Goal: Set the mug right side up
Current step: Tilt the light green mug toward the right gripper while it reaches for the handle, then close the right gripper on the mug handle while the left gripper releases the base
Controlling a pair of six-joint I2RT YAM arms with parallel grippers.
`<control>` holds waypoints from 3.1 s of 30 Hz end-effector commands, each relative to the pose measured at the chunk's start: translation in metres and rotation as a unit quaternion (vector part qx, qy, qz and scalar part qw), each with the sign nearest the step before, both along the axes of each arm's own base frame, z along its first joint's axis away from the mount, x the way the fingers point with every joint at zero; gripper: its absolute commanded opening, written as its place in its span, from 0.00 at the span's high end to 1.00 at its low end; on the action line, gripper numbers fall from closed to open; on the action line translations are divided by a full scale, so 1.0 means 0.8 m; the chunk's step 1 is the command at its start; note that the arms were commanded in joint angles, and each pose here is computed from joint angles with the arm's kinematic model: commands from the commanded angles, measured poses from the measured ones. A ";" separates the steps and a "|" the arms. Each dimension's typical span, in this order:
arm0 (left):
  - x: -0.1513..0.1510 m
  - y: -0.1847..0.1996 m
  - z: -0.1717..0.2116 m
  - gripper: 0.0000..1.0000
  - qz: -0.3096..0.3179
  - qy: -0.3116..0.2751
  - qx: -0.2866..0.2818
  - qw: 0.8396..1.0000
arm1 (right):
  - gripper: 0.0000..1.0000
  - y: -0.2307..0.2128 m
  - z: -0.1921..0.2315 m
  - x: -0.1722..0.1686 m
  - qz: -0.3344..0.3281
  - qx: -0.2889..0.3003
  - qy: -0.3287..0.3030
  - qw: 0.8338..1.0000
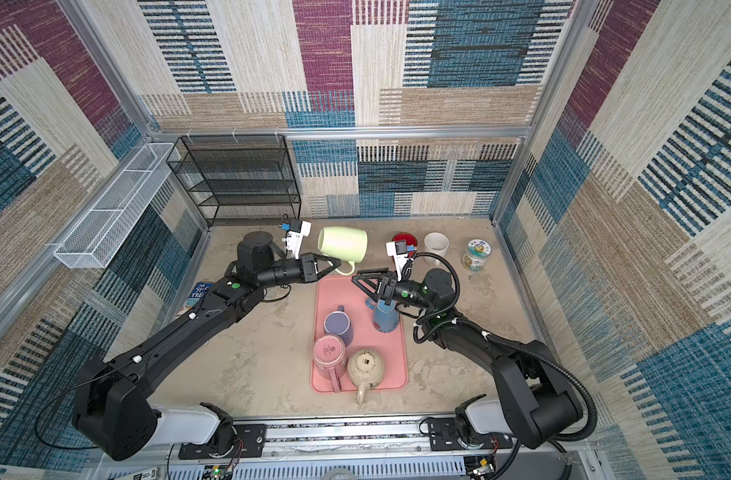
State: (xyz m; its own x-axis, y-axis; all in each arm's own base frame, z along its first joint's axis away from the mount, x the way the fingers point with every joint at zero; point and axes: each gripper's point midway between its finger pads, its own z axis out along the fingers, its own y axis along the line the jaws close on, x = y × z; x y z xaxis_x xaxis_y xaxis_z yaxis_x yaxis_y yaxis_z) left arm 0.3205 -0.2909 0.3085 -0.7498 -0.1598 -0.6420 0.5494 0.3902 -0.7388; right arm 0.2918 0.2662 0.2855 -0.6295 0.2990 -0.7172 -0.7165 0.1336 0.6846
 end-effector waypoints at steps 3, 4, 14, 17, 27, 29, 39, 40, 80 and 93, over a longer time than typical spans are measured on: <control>-0.006 -0.003 0.040 1.00 -0.016 -0.049 -0.049 0.997 | 0.45 0.002 0.026 0.002 0.012 0.039 -0.010 0.999; -0.006 -0.004 0.040 1.00 -0.016 -0.047 -0.054 0.997 | 0.49 0.003 0.027 0.004 0.012 0.041 -0.009 0.999; -0.008 -0.006 0.036 1.00 -0.025 -0.050 -0.058 0.997 | 0.63 0.009 0.046 0.015 0.028 0.072 -0.008 0.997; -0.007 -0.007 0.036 1.00 -0.027 -0.051 -0.060 0.997 | 0.64 0.010 0.049 0.015 0.037 0.083 -0.003 0.996; -0.005 -0.010 0.032 1.00 -0.031 -0.048 -0.073 0.996 | 0.64 0.013 0.057 0.023 0.043 0.097 0.002 0.994; -0.004 -0.011 0.028 1.00 -0.030 -0.045 -0.075 0.996 | 0.64 0.014 0.056 0.024 0.046 0.102 0.007 0.994; -0.001 -0.016 0.024 1.00 -0.035 -0.038 -0.079 0.996 | 0.64 0.016 0.056 0.031 0.046 0.107 0.015 0.993; -0.001 -0.017 0.024 1.00 -0.035 -0.038 -0.079 0.996 | 0.64 0.017 0.056 0.031 0.049 0.106 0.015 0.993; 0.005 0.000 -0.019 0.68 0.015 -0.035 0.006 0.999 | 1.00 0.009 0.042 0.030 0.012 0.082 0.025 0.996; 0.001 0.034 -0.020 0.20 0.064 -0.057 0.084 0.993 | 1.00 0.001 0.040 0.034 -0.036 0.021 0.006 0.999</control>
